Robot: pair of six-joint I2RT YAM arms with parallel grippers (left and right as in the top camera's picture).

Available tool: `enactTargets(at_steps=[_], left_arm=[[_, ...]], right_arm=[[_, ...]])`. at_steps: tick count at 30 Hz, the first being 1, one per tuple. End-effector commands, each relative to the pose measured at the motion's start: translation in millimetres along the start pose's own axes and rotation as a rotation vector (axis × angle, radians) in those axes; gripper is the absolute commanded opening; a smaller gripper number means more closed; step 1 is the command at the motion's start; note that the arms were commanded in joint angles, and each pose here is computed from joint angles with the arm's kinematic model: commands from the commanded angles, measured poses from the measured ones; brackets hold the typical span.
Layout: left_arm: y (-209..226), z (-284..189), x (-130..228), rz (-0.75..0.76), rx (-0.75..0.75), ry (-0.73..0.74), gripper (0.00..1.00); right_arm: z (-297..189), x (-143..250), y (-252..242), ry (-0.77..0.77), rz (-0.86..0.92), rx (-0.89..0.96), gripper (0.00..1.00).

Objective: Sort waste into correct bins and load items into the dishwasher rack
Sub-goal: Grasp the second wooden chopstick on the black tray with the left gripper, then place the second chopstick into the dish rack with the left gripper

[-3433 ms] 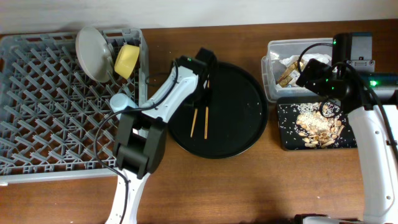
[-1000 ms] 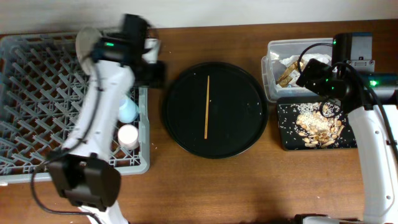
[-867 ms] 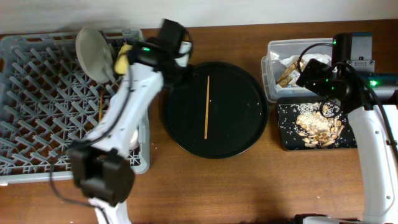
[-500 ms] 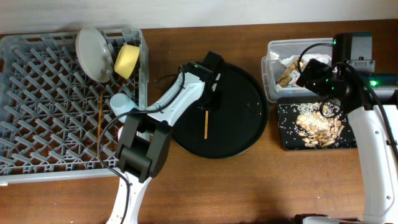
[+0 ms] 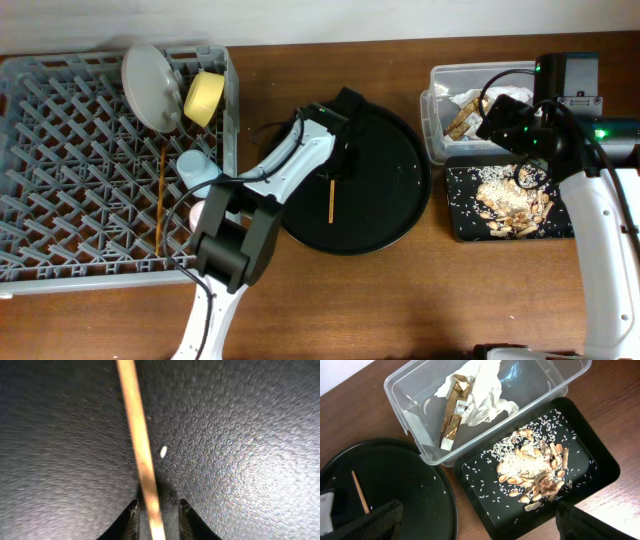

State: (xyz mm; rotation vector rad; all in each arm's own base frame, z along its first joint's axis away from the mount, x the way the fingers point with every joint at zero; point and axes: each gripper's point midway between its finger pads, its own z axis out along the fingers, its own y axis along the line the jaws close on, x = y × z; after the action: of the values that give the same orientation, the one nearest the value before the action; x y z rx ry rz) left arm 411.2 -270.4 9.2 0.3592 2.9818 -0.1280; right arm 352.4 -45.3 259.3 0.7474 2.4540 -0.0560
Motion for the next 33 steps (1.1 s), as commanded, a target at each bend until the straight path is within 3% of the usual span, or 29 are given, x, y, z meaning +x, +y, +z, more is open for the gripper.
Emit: enactTargets(at_steps=[1, 6, 11, 16, 21, 33], left_arm=[[-4.4, 14.8, 7.4, 0.012, -0.02, 0.025, 0.21], [-5.0, 14.8, 7.5, 0.012, -0.02, 0.025, 0.01], [-4.1, 4.3, 5.7, 0.011, -0.02, 0.024, 0.01], [8.6, -58.4, -18.0, 0.068, -0.014, -0.022, 0.01], [73.2, -161.4, -31.1, -0.008, -0.164, -0.106, 0.01], [184.3, -264.4, 35.6, -0.227, -0.276, -0.095, 0.01]], right_arm=[[-0.7, -3.9, -2.8, -0.012, 0.016, 0.014, 0.98], [-0.7, -3.9, -2.8, -0.012, 0.016, 0.014, 0.99], [-0.7, -3.9, -2.8, -0.012, 0.016, 0.014, 0.98], [-0.7, -3.9, -2.8, -0.012, 0.016, 0.014, 0.98], [-0.7, -3.9, -2.8, -0.012, 0.016, 0.014, 0.99], [-0.7, -3.9, -2.8, -0.012, 0.016, 0.014, 0.99]])
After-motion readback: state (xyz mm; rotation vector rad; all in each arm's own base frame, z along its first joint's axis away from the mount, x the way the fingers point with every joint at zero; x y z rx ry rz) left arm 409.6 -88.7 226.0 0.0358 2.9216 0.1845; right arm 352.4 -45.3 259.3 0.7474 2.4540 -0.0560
